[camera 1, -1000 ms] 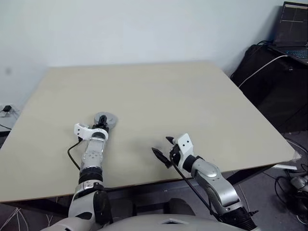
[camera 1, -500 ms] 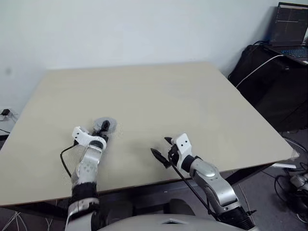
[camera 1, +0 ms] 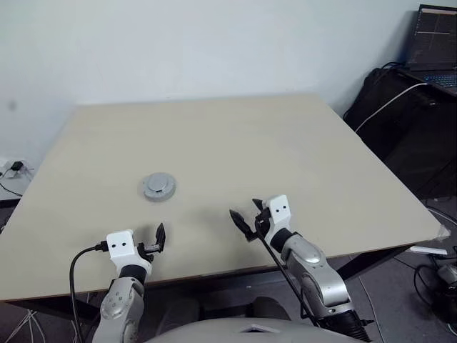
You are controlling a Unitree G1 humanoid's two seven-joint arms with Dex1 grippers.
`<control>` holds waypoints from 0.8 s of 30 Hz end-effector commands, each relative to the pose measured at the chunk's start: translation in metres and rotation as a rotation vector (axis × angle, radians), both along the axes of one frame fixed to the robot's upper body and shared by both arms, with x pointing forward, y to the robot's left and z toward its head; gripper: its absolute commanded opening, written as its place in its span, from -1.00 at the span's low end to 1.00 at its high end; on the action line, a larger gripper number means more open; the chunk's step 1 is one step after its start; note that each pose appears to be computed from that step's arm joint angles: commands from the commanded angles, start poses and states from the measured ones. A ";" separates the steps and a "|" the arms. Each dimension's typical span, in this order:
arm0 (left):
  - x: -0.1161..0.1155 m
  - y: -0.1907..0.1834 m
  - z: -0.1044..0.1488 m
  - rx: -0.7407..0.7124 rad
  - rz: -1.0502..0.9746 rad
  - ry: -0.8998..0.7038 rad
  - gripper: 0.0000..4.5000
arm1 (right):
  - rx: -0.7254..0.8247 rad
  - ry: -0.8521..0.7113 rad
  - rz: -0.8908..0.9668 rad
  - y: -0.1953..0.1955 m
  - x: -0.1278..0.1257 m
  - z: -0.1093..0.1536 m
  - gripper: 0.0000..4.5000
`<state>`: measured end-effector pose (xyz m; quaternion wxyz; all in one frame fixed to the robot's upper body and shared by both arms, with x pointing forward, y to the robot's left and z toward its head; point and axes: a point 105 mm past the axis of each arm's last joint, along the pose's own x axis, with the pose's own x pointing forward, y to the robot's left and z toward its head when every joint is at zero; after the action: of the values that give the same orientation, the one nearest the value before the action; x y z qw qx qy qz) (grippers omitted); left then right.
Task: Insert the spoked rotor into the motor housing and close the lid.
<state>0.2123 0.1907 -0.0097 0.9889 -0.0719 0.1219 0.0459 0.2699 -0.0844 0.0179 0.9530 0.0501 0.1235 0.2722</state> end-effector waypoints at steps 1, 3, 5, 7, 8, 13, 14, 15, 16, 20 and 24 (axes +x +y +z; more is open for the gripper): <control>0.004 -0.010 0.029 0.101 -0.015 -0.165 0.98 | -0.042 -0.088 -0.060 -0.009 0.005 0.008 1.00; 0.002 -0.012 0.030 0.133 -0.011 -0.185 0.98 | -0.075 -0.110 -0.082 -0.013 0.005 0.007 1.00; 0.002 -0.015 0.031 0.187 -0.018 -0.206 0.98 | -0.101 -0.140 -0.130 -0.018 0.006 0.006 1.00; 0.002 -0.017 0.031 0.226 -0.018 -0.218 0.98 | -0.119 -0.171 -0.169 -0.022 0.007 0.005 1.00; 0.003 -0.020 0.031 0.239 -0.028 -0.225 0.98 | -0.121 -0.185 -0.191 -0.024 0.007 0.005 1.00; 0.007 -0.027 0.032 0.224 -0.054 -0.238 0.98 | -0.126 -0.235 -0.285 -0.034 0.007 0.009 1.00; 0.008 -0.028 0.032 0.224 -0.056 -0.241 0.98 | -0.127 -0.234 -0.314 -0.038 0.007 0.009 1.00; 0.009 -0.028 0.033 0.228 -0.059 -0.245 0.98 | -0.129 -0.236 -0.335 -0.041 0.007 0.009 1.00; 0.010 -0.028 0.034 0.230 -0.056 -0.248 0.98 | -0.131 -0.232 -0.350 -0.044 0.006 0.008 1.00; 0.011 -0.029 0.035 0.226 -0.044 -0.254 0.98 | -0.146 -0.222 -0.359 -0.047 0.004 0.004 1.00; 0.013 -0.027 0.037 0.202 -0.013 -0.261 0.98 | -0.149 -0.222 -0.346 -0.045 0.006 0.004 1.00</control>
<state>0.2207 0.1645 0.0166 0.9988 0.0294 0.0119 0.0382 0.2710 -0.1298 0.0126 0.9937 -0.0266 0.0483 0.0979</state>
